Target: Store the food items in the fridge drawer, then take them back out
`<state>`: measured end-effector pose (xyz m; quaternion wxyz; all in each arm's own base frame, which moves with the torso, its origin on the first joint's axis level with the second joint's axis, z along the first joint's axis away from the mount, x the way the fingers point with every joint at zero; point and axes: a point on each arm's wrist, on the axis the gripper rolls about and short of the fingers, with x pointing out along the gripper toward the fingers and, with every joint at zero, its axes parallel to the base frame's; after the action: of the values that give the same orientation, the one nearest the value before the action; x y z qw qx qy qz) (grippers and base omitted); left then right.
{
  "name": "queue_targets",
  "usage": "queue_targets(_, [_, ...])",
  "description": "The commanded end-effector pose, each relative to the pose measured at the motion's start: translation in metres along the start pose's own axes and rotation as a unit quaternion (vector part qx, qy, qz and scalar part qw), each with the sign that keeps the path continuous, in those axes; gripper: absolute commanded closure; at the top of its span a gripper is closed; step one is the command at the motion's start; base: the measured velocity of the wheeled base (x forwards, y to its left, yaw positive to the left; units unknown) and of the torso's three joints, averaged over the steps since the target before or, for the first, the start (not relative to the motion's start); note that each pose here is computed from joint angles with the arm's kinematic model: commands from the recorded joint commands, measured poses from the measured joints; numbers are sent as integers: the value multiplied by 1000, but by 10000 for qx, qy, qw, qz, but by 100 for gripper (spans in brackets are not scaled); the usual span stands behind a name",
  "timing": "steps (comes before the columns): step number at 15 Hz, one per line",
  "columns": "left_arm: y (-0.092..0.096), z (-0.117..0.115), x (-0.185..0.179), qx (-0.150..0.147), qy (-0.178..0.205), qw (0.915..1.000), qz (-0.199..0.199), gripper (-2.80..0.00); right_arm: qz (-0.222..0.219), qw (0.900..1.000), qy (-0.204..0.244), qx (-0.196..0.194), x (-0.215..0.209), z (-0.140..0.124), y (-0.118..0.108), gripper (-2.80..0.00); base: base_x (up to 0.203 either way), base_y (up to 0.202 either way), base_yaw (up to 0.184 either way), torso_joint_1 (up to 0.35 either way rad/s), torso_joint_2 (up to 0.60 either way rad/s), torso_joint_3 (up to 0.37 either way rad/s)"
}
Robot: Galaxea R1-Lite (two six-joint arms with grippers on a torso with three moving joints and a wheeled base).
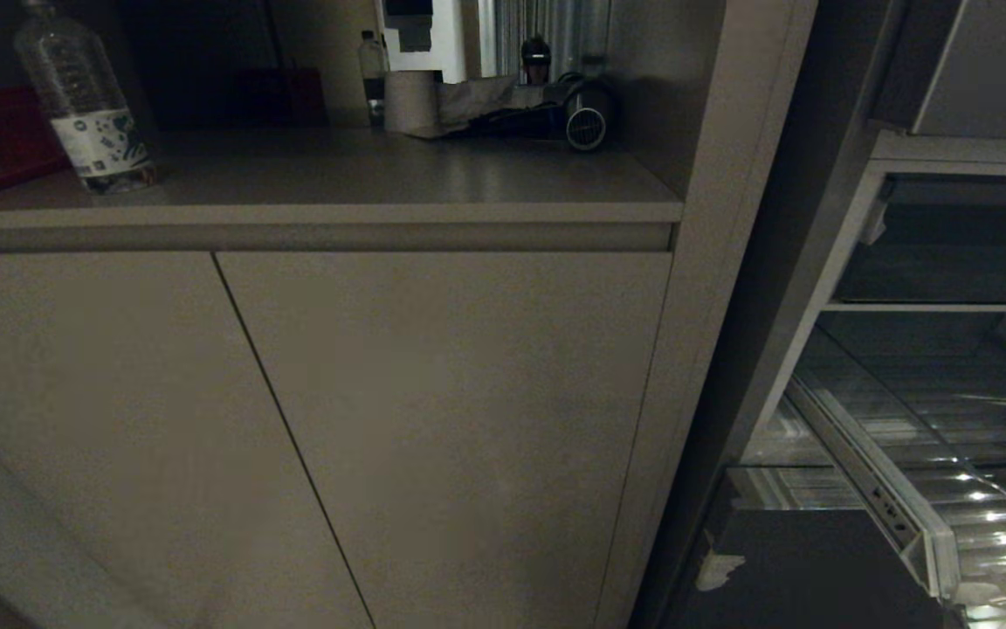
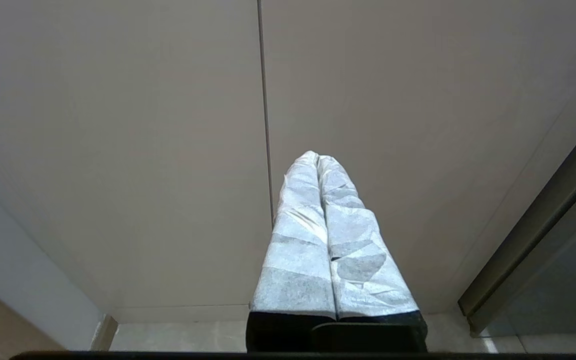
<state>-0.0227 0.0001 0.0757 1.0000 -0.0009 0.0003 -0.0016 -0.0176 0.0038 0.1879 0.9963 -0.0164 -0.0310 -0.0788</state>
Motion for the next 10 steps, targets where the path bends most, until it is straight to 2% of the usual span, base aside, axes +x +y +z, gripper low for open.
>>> queue_targets(1, [0, 0, 0, 1, 4, 10000, 1, 0, 241, 9978, -622, -47, 11, -33, 1, 0, 0, 0, 0, 0, 0, 0])
queue_targets(4, [0, 0, 0, 1, 4, 10000, 1, 0, 603, 9969, -472, -174, 14, -74, 2, 0, 0, 0, 0, 0, 0, 0])
queue_targets(8, [0, 0, 0, 1, 4, 10000, 1, 0, 740, 9964, -362, -180, -9, -102, -1, 0, 0, 0, 0, 0, 0, 0])
queue_targets(10, [0, 0, 0, 1, 4, 10000, 1, 0, 776, 9970, 13, -14, -10, -112, -1, 0, 0, 0, 0, 0, 0, 0])
